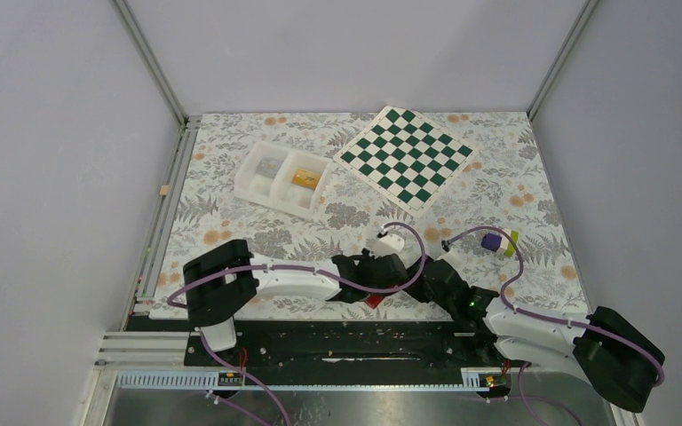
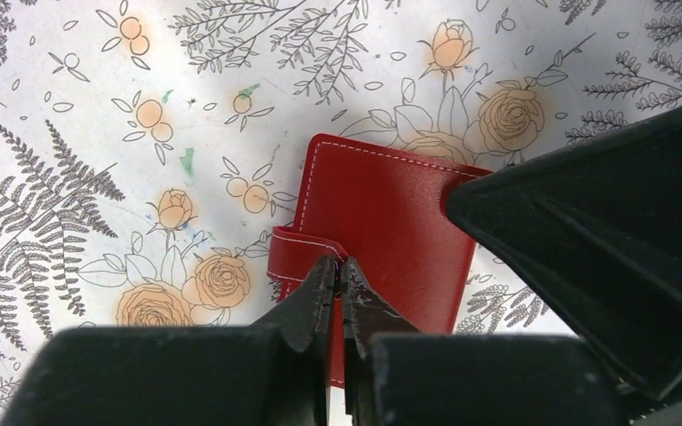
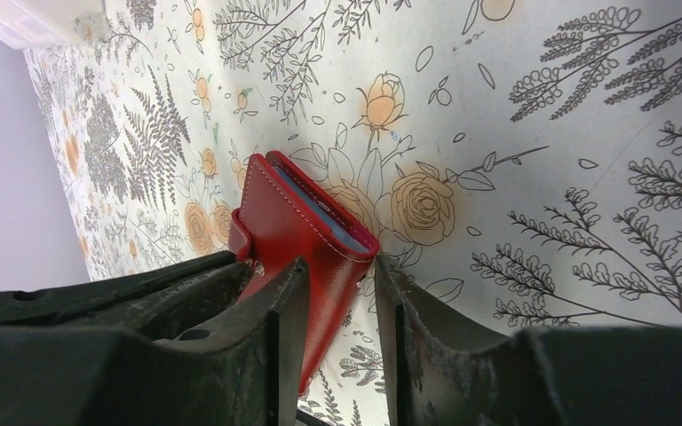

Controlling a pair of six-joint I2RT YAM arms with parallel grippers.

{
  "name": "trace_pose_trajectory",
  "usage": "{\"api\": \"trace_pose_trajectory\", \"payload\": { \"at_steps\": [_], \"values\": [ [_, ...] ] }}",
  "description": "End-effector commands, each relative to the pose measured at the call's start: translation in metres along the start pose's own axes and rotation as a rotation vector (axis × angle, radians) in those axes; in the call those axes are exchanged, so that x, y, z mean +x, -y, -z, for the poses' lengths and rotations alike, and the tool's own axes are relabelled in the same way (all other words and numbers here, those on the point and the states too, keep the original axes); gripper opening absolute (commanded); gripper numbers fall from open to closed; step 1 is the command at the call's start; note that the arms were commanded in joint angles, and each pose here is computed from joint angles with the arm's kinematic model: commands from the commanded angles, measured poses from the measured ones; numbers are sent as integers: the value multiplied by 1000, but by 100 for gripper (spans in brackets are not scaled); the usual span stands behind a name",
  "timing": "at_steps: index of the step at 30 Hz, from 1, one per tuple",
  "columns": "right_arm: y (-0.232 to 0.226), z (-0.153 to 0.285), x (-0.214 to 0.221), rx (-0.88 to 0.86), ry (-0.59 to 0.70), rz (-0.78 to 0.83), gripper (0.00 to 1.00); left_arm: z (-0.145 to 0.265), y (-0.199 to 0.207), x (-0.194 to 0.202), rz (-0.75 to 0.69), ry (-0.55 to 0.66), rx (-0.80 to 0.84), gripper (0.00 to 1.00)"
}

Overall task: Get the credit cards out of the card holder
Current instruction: Open the card holder at the center of the board.

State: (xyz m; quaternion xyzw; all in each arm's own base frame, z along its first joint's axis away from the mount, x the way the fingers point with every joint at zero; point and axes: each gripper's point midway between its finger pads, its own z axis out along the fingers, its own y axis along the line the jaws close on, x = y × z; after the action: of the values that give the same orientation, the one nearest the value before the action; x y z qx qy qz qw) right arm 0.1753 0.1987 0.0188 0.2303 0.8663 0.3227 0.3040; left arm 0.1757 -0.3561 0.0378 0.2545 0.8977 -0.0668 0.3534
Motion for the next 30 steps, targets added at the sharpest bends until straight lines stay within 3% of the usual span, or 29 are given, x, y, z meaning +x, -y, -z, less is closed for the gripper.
{"api": "trace_pose_trajectory", "payload": {
  "at_steps": [1, 10, 13, 17, 19, 24, 30],
  "values": [
    [11, -1, -3, 41, 11, 25, 40, 15, -6, -13, 142, -17, 77, 0],
    [-24, 21, -16, -17, 1, 124, 41, 29, -31, -24, 426, -22, 274, 0],
    [-42, 25, -9, -79, -58, 154, 46, 24, -43, -17, 476, -48, 279, 0],
    [-42, 23, 6, -21, -169, 225, 56, 21, -54, -4, 502, -74, 263, 0],
    [-43, 20, 10, -13, -193, 238, 56, 21, -56, 4, 518, -89, 257, 0],
    [-43, 4, 16, 27, -238, 298, 43, 23, -54, 22, 587, -108, 286, 0],
    [-44, -18, 8, 108, -243, 458, 46, 27, -62, 34, 652, -87, 276, 0]
  ]
}}
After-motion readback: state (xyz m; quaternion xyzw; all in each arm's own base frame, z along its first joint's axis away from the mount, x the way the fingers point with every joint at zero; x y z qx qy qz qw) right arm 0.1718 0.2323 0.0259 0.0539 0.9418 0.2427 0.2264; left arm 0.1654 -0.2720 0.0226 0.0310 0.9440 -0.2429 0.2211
